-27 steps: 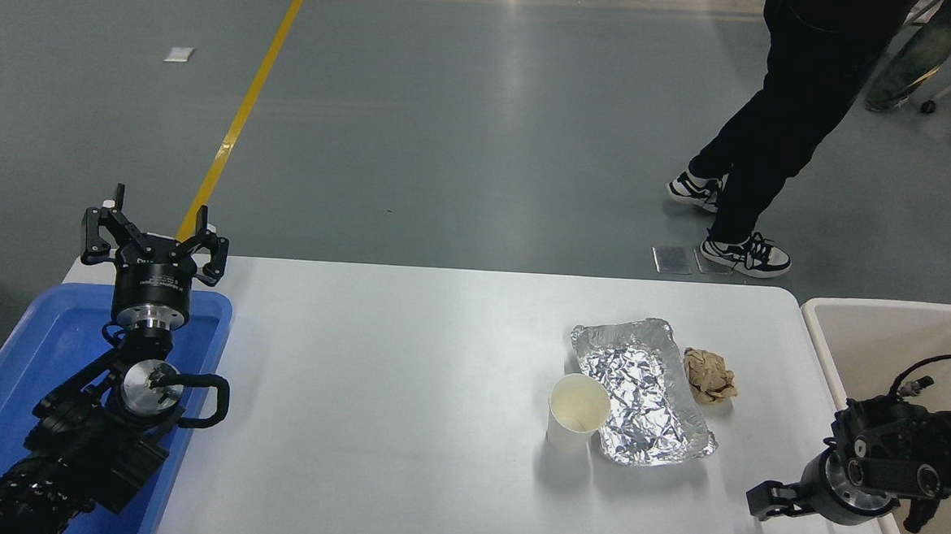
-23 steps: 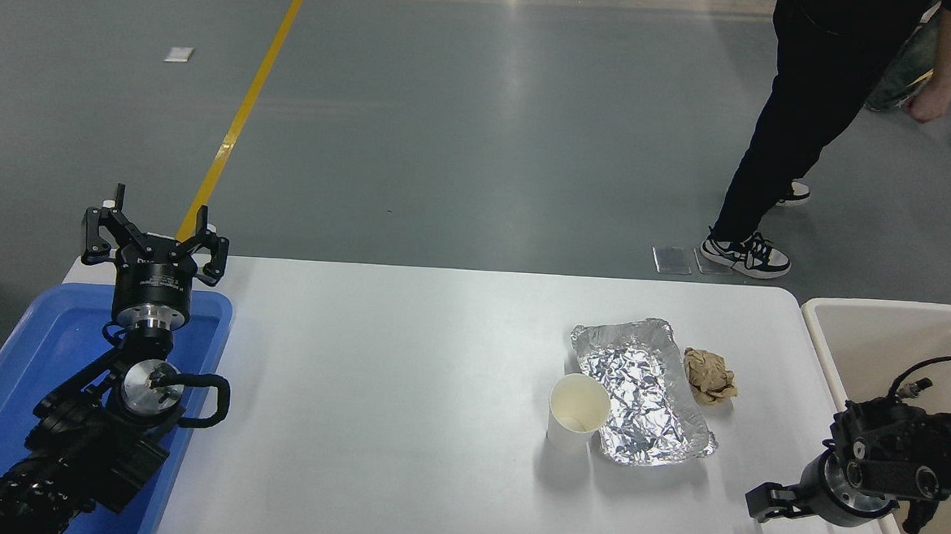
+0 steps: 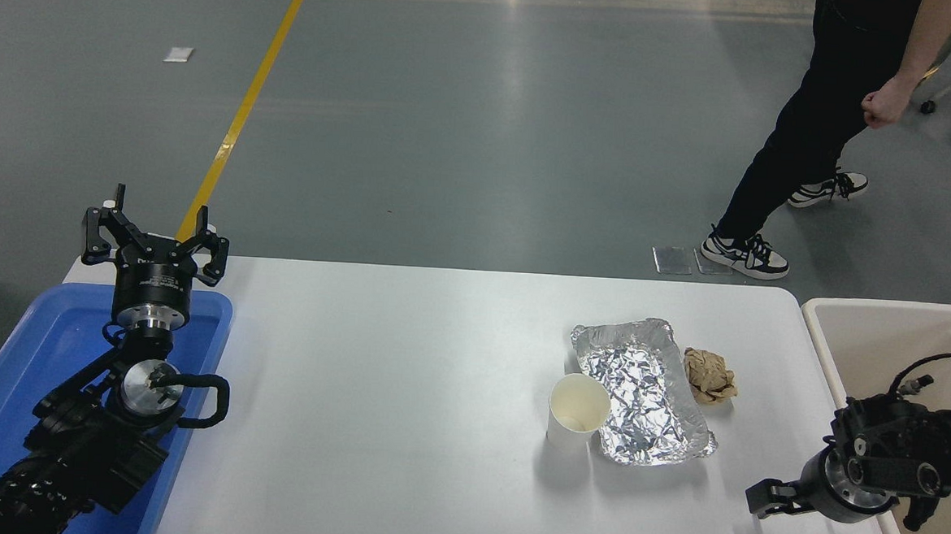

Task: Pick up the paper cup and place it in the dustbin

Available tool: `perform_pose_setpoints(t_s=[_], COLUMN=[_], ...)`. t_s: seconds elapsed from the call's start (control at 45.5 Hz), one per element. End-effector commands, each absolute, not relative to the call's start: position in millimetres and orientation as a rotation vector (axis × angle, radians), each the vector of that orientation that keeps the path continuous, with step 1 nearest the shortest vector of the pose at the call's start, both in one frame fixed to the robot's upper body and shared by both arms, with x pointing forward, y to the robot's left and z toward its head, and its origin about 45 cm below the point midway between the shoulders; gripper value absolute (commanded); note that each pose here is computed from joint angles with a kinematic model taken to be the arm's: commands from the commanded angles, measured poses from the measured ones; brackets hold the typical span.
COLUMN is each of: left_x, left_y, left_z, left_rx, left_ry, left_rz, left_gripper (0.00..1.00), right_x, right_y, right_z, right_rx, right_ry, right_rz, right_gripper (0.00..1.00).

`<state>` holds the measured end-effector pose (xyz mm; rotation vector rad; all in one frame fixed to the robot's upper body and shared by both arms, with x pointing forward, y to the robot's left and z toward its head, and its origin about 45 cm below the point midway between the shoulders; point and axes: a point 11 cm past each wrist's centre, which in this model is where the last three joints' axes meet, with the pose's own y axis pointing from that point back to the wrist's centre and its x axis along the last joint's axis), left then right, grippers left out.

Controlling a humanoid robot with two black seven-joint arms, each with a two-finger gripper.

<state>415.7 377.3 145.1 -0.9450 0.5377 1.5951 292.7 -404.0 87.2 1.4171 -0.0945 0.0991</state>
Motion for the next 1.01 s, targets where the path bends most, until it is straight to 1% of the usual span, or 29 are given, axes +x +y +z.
perform_pose_setpoints(t_s=[0.0,0.066,0.154,0.22,0.33,0.44,0.549,0.615,0.813,0.901,0.989], left_x=[415.7,415.6,415.6,415.6,415.6,415.6,415.6,415.6,416.1,416.1,416.1], left_y=[377.2,378.0,378.0,378.0,378.0,378.0,378.2,378.2,378.2,378.1,378.0], left_z=[144.9,145.2,145.2,145.2,145.2,145.2,145.1,145.1,145.8,145.7,145.7], left_rx=[-0.943,-0.942,-0.942,-0.942,-0.942,-0.942,-0.943,-0.943,-0.945,-0.945,-0.944], left_ry=[0.538,0.536,0.536,0.536,0.536,0.536,0.537,0.537,0.535,0.537,0.536], left_rz=[1.595,1.596,1.596,1.596,1.596,1.596,1.598,1.598,1.597,1.597,1.597], left_gripper=[0.99,0.99,0.99,0.99,0.99,0.99,0.99,0.99,0.99,0.99,0.99], right_x=[326.6,336.9,343.8,349.6,351.6,359.8,353.1,346.1,342.1,332.7,328.6], right_y=[-396.8,-388.5,-378.4,-367.5,-350.4,-326.8,-302.0,-292.6,-290.1,-271.1,-246.8], right_z=[154.6,182.4,220.4,251.4,296.8,342.5,381.6,394.2,410.6,416.9,421.9], right_rx=[1.425,1.442,1.48,1.5,1.522,1.54,1.548,1.551,1.498,1.479,1.493], right_ry=[-0.119,-0.121,-0.159,-0.187,-0.216,-0.26,-0.232,-0.205,-0.191,-0.12,-0.087], right_rz=[0.156,0.158,0.155,0.187,0.211,0.26,0.297,0.316,0.341,0.359,0.361], right_gripper=[1.0,1.0,1.0,1.0,1.0,1.0,1.0,1.0,1.0,1.0,1.0])
